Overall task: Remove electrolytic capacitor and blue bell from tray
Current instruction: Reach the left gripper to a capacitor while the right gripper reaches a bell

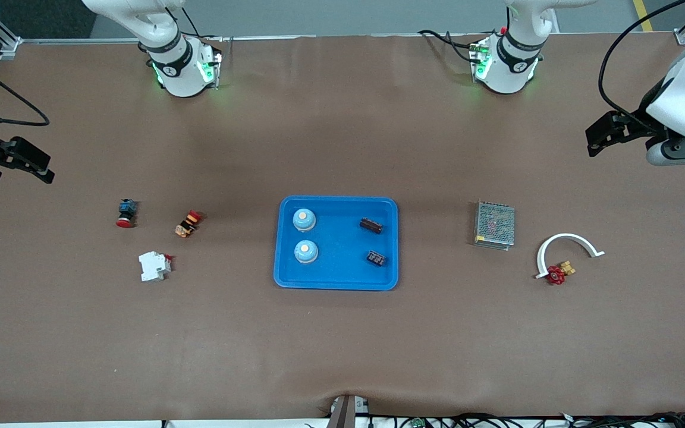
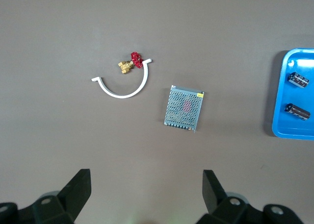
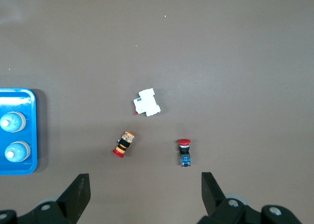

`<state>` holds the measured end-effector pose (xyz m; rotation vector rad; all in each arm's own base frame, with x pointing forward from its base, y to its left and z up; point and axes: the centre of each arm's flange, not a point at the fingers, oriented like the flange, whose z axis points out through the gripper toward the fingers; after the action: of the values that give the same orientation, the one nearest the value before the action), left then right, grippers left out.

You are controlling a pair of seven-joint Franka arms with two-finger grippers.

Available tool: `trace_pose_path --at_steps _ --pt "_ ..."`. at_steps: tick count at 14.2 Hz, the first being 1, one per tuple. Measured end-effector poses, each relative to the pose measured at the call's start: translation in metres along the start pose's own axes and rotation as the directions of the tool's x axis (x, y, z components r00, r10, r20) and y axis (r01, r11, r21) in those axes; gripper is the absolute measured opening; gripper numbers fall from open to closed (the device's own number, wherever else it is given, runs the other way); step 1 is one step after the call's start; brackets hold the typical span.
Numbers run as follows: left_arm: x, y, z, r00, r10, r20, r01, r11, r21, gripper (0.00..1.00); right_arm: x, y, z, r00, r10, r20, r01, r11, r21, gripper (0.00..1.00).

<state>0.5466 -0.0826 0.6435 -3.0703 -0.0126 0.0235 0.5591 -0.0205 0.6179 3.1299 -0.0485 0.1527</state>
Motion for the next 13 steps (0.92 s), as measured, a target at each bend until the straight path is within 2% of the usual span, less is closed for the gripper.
trace_pose_path --at_steps 6,10,13 --pt "-0.001 -0.001 -0.011 1.000 -0.001 -0.022 0.001 1.000 -0.004 1.00 0.000 -0.001 0.001 1.000 -0.001 0.002 0.001 1.000 0.000 1.00" --pt "0.001 0.009 0.011 0.997 0.015 0.070 -0.013 0.999 -0.035 1.00 0.000 -0.012 0.005 1.000 -0.022 0.018 0.022 1.000 0.001 1.00" --pt "0.018 0.028 0.046 0.993 0.015 0.116 -0.010 0.999 -0.044 1.00 -0.005 -0.035 0.017 0.994 -0.062 0.091 0.062 0.998 0.005 1.00"
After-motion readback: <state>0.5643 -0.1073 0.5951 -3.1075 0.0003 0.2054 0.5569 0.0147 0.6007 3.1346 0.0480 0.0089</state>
